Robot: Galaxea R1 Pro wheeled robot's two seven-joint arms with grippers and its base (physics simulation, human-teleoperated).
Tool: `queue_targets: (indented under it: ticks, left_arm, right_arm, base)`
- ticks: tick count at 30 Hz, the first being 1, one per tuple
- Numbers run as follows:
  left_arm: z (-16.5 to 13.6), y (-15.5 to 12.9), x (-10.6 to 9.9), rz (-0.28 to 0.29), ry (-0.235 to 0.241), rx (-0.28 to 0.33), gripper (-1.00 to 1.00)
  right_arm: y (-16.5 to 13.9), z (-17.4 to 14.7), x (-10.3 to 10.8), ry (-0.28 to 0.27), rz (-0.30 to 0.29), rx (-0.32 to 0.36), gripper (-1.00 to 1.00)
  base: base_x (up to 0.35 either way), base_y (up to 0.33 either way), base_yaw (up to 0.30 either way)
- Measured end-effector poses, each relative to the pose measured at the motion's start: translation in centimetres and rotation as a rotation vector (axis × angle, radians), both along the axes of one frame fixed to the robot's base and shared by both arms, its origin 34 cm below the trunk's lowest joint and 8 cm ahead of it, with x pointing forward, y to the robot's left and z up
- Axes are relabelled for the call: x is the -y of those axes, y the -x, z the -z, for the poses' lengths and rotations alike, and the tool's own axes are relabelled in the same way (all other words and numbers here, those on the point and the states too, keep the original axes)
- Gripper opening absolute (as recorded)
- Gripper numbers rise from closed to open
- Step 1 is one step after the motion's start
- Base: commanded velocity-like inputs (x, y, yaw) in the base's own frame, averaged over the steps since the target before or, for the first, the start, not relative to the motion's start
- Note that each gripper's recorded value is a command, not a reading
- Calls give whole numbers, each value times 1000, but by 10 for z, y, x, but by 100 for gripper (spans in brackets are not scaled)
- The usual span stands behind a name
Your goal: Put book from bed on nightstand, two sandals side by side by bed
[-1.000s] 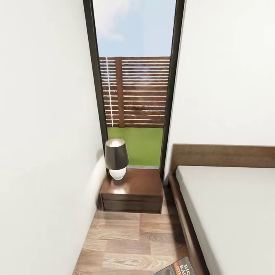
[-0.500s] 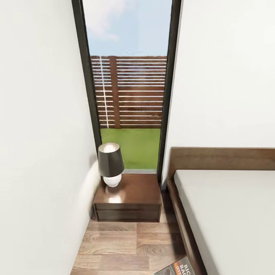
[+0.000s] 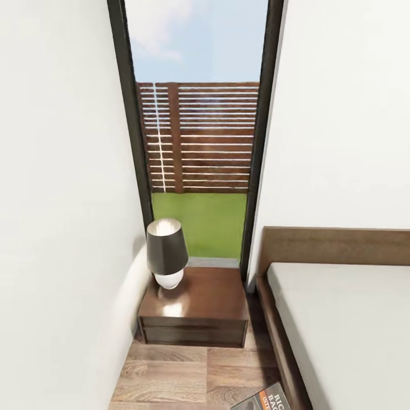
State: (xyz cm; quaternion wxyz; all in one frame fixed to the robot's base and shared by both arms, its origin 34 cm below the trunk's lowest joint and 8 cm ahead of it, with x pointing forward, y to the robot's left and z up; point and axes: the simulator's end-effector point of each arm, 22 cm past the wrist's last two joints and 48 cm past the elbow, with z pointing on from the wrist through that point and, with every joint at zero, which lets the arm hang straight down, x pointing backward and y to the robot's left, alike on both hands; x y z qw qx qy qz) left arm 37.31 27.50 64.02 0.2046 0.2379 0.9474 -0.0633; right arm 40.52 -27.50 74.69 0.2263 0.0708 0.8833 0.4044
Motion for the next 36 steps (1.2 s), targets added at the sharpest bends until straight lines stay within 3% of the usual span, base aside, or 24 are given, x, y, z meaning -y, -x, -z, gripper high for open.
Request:
queue_targets:
  ticks: [36]
  left_arm:
    - [0,0,0,0,0,0,100]
  right_arm:
    - [0,0,0,0,1,1,-100]
  base:
    - [304,0,1]
